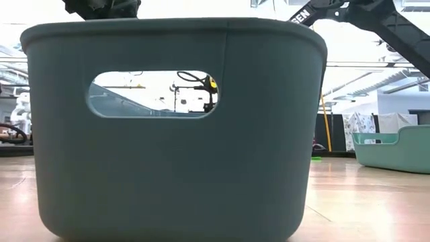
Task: Sort rubber bands into baskets
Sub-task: Put the green rubber band into the green bin
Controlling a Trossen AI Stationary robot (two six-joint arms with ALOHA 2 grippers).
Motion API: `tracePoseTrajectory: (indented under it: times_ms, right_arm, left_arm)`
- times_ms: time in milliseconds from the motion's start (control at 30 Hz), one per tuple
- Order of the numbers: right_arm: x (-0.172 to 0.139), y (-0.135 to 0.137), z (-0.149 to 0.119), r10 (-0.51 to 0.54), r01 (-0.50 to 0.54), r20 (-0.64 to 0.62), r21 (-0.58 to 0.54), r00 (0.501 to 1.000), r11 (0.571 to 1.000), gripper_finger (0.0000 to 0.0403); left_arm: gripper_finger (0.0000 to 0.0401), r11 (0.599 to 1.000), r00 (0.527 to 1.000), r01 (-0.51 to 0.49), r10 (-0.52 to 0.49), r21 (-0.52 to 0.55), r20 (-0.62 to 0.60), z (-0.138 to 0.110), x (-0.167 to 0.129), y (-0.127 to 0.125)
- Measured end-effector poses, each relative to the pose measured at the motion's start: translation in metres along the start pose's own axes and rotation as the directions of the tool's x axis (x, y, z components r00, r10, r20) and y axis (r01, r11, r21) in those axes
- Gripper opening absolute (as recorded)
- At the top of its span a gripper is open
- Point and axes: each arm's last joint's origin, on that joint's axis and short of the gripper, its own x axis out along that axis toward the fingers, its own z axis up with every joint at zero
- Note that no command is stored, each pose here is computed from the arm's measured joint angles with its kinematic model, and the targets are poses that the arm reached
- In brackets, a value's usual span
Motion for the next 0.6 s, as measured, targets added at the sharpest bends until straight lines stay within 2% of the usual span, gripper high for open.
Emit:
tracePoseTrajectory:
  times_ms: [67, 167, 467, 600]
  right_arm:
    - [-0.004, -0.001, -0.001, -0.010, 0.010, -0.004, -0.003, 1.000, 1.000, 0.0009]
    - [-0.020, 0.000, 0.001, -0.013, 0.013, 0.017, 0.007, 1.000, 1.000, 0.0004]
    - [-0.106, 0.014, 0.002, -0.013, 0.009, 0.133, 0.030, 0.991, 1.000, 0.0001]
    - [-0.141, 0.023, -0.008, -0.002, -0.005, 0.124, 0.056, 0.992, 0.998, 0.0000]
  left_arm:
    - [0.0176, 1.000, 1.000, 0.000, 0.000, 0.000, 0.000, 0.000, 0.000, 0.000]
    - [0.0176, 1.000, 1.000, -0.001, 0.001, 0.001, -0.001, 0.000, 0.000, 0.000]
    - [0.0176, 0.999, 1.000, -0.005, 0.006, 0.035, -0.007, -0.001, 0.000, 0.001]
    - [0.0176, 0.998, 1.000, 0.000, 0.001, 0.060, -0.012, -0.001, 0.000, 0.000]
